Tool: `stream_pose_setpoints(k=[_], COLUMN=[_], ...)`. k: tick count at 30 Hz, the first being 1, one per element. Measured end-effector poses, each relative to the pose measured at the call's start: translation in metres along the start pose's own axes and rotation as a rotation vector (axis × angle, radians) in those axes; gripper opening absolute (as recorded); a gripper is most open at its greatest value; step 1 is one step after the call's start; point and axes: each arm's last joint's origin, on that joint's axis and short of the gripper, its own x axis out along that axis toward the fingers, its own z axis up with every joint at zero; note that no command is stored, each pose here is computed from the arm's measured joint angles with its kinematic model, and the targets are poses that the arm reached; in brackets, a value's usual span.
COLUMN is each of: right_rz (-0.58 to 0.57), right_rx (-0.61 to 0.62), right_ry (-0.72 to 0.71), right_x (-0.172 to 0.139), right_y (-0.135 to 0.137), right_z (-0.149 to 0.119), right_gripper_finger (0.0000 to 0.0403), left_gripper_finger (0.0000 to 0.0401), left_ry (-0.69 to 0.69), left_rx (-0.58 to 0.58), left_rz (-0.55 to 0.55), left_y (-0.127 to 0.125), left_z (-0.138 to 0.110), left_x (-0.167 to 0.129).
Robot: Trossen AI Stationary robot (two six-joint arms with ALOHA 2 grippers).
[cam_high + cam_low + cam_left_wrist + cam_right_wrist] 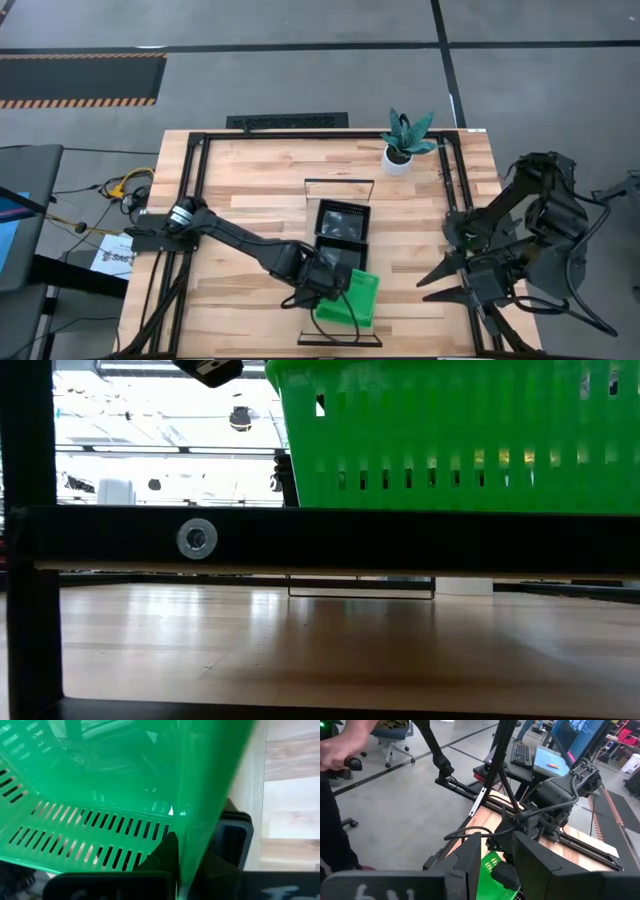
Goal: Stack baskets on shelf by color
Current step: Stack the green bin on top of the green bins on the shelf
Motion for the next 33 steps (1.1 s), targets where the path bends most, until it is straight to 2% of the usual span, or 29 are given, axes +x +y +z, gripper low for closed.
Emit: stream_pose_setpoints(k=[3,8,19,27,33], right_rz=[0.000,0.000,0.001,0.015,0.015], right_rx=[0.001,0.007,0.034,0.040,0.063], right_ry=[0.000,0.000,0.000,-0.001,0.001], right_x=[0.000,0.000,0.000,-0.002,-0.002], right_y=[0.000,0.000,0.000,0.003,0.003], right_z=[0.000,0.000,0.000,0.000,0.000], right_gripper_finger=[0.0134,0.0134,0.0134,0.0133,0.0132], left_gripper_finger=[0.0000,0.0000,0.0009,0.0073,0.0125], left_ry=[0.017,0.004,-0.001,-0.020,0.036], left_rx=[-0.032,-0.008,-0.036,-0.075,-0.181], left_rz=[0.019,0.025,0.037,0.044,0.117], left_y=[0.001,0.000,0.002,0.003,0.009], left_z=[0.006,0.016,0.016,0.015,0.012], left_x=[-0.005,-0.009,-0.007,-0.006,-0.007])
